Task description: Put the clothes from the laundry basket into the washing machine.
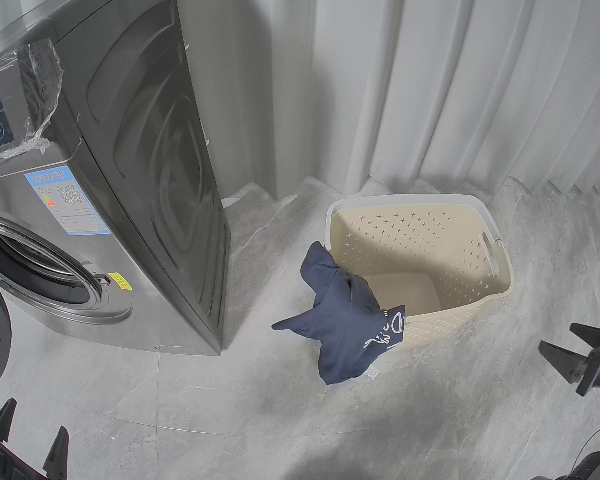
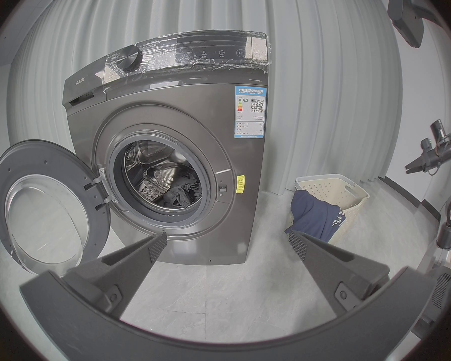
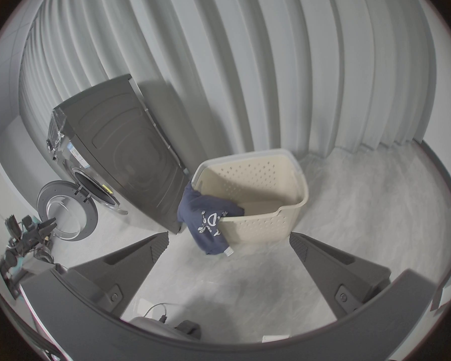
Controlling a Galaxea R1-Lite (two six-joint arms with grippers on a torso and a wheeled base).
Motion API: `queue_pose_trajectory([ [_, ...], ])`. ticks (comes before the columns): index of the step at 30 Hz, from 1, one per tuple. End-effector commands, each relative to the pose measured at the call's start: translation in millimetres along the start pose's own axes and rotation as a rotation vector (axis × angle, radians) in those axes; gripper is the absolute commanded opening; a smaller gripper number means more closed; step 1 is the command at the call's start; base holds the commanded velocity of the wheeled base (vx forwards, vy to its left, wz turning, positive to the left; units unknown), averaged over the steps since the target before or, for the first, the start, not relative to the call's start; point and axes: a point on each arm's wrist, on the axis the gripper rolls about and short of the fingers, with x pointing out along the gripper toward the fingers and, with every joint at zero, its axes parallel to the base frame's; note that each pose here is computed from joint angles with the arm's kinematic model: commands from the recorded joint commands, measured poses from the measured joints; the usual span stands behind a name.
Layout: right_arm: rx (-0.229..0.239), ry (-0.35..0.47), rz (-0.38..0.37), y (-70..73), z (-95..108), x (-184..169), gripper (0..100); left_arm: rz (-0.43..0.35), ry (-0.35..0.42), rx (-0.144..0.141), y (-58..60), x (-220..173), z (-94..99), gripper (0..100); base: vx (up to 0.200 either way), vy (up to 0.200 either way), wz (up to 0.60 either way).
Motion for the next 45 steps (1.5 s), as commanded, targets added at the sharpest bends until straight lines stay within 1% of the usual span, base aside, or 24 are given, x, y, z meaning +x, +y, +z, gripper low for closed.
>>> queue_pose_trajectory([
  [1, 0.073, 0.322, 0.121, 41.2, -9.3, 126.9, 100, 0.000, -0.001, -0.003, 0.0, 0.0, -4.7, 100, 0.000, 0.000, 0.00],
  [3, 0.075, 0.338, 0.134, 47.1, -9.6, 135.6, 100, 0.000, -0.001, -0.005, 0.0, 0.0, -4.7, 100, 0.000, 0.000, 0.00],
  [4, 0.074, 0.338, 0.135, 47.6, -9.4, 136.4, 100, 0.000, -0.001, -0.005, 0.0, 0.0, -4.7, 100, 0.000, 0.000, 0.00],
  [5, 0.066, 0.359, 0.149, 53.8, -11.6, 145.2, 100, 0.002, -0.001, -0.003, 0.0, 0.0, -4.7, 100, 0.000, 0.000, 0.00],
  [8, 0.058, 0.384, 0.173, 65.7, -14.2, 161.5, 100, 0.002, -0.001, -0.003, 0.0, 0.0, -4.7, 100, 0.000, 0.000, 0.00],
  [10, 0.055, 0.421, 0.184, 75.1, -21.7, 173.7, 100, 0.000, -0.001, -0.003, 0.0, 0.0, -4.7, 100, 0.000, 0.000, 0.00],
  [12, 0.067, 0.448, 0.189, 85.1, -28.4, 183.3, 100, 0.000, -0.001, -0.003, 0.0, 0.0, -4.7, 100, 0.000, 0.000, 0.00],
  [14, 0.095, 0.463, 0.178, 95.3, -35.1, 192.5, 100, 0.002, -0.001, -0.003, 0.0, 0.0, -4.7, 100, 0.000, 0.000, 0.00],
  [15, 0.117, 0.462, 0.175, 100.5, -38.0, 195.6, 100, 0.002, -0.001, -0.003, 0.0, 0.0, -4.7, 100, 0.000, 0.000, 0.00],
  [16, 0.128, 0.466, 0.175, 103.0, -40.7, 198.0, 100, 0.002, -0.001, -0.003, 0.0, 0.0, -4.7, 100, 0.000, 0.000, 0.00],
  [18, 0.131, 0.464, 0.176, 104.1, -41.2, 198.8, 100, 0.000, 0.000, -0.004, 0.0, 0.0, -4.9, 100, 0.000, 0.000, 0.00],
  [19, 0.141, 0.472, 0.175, 106.1, -48.6, 206.7, 100, 0.002, -0.001, -0.003, 0.0, 0.0, -4.7, 100, 0.000, 0.000, 0.00],
  [26, 0.138, 0.520, 0.150, 105.3, -63.6, 215.5, 100, 0.002, -0.001, -0.003, 0.0, 0.0, -4.7, 100, 0.000, 0.000, 0.00],
  [33, 0.146, 0.527, 0.133, 106.8, -68.5, 230.8, 100, 0.002, -0.001, -0.003, 0.0, 0.0, -4.7, 100, 0.000, 0.000, 0.00],
  [37, 0.184, 0.521, 0.112, 111.0, -71.5, 246.0, 100, 0.002, -0.001, -0.003, 0.0, 0.0, -4.7, 100, 0.000, 0.000, 0.00],
  [40, 0.201, 0.517, 0.105, 113.6, -73.5, 255.9, 100, 0.000, -0.001, -0.003, 0.0, 0.0, -4.7, 100, 0.000, 0.000, 0.00],
  [44, 0.211, 0.515, 0.084, 110.1, -77.1, 269.1, 100, 0.002, -0.001, -0.003, 0.0, 0.0, -4.7, 100, 0.000, 0.000, 0.00],
  [45, 0.219, 0.508, 0.076, 108.2, -77.6, 277.3, 100, 0.002, -0.001, -0.003, 0.0, 0.0, -4.7, 100, 0.000, 0.000, 0.00],
])
